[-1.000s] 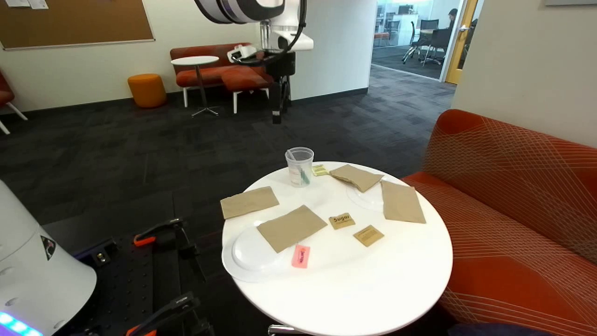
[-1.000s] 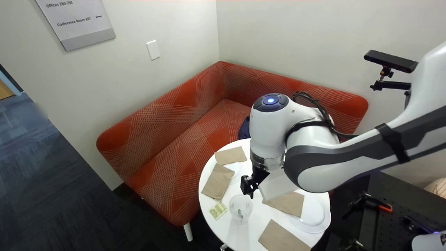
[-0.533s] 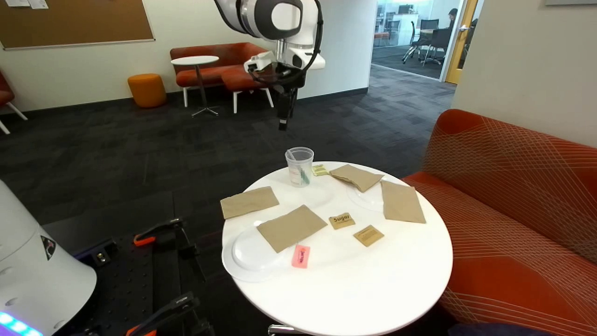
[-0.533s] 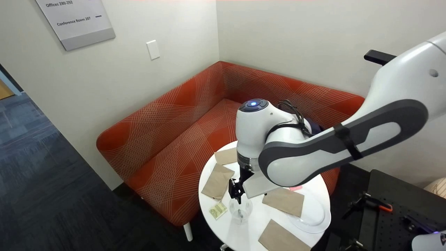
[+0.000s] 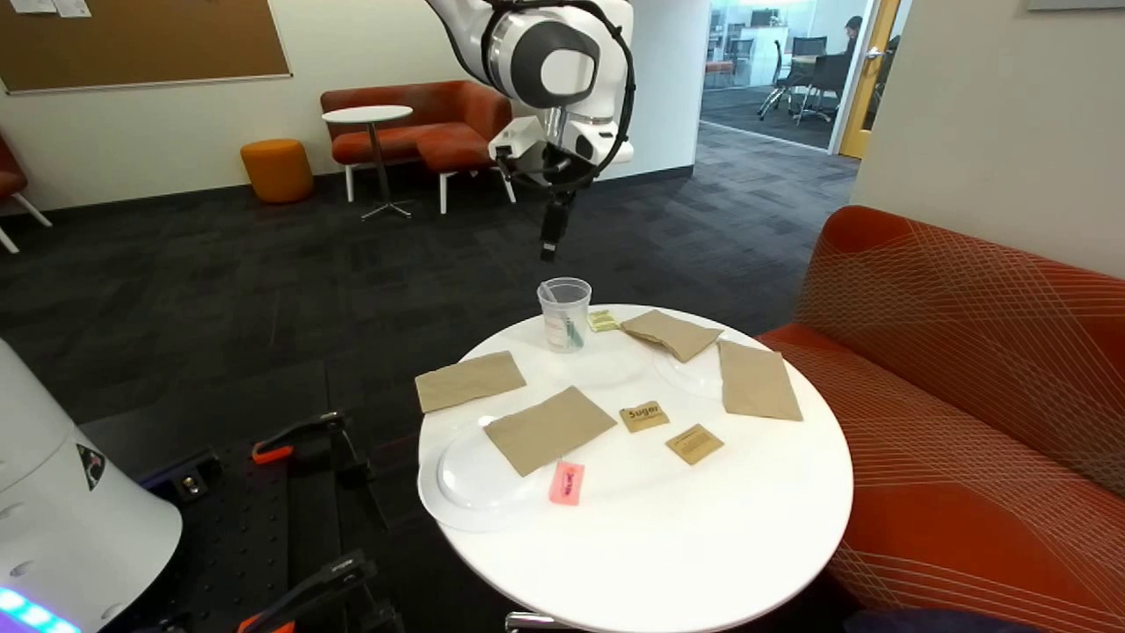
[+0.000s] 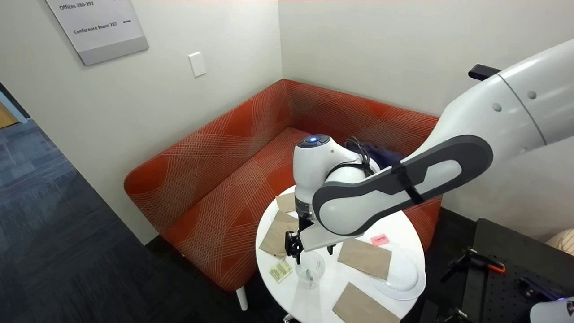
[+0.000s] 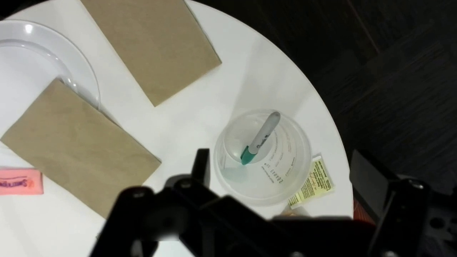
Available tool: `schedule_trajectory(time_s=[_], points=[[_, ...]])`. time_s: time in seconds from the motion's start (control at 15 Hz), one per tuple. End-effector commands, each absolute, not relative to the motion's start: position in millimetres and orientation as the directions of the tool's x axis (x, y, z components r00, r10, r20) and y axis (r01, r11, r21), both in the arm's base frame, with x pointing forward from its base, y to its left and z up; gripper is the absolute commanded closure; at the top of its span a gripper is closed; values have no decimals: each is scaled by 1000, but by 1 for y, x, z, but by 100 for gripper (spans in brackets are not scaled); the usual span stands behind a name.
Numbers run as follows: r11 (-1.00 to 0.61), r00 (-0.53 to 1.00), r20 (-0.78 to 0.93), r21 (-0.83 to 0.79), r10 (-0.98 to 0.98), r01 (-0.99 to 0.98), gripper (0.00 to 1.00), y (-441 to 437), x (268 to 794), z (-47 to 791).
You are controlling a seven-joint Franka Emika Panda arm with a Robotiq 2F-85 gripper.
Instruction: Pick the marker from the cup and put it on the table
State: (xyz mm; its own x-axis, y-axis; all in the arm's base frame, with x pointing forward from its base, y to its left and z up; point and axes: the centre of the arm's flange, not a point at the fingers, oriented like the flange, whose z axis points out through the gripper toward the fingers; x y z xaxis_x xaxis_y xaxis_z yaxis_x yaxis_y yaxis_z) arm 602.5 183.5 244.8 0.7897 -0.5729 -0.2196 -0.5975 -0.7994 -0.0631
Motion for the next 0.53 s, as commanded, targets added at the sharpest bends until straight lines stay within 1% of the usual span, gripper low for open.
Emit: schedule_trajectory(time_s=[0.0,0.47], points=[[-799,789,-220,-61,-574,-598,0,183,602,244],[-802,792,-207,-47,-575,-595,0,185,601,243]])
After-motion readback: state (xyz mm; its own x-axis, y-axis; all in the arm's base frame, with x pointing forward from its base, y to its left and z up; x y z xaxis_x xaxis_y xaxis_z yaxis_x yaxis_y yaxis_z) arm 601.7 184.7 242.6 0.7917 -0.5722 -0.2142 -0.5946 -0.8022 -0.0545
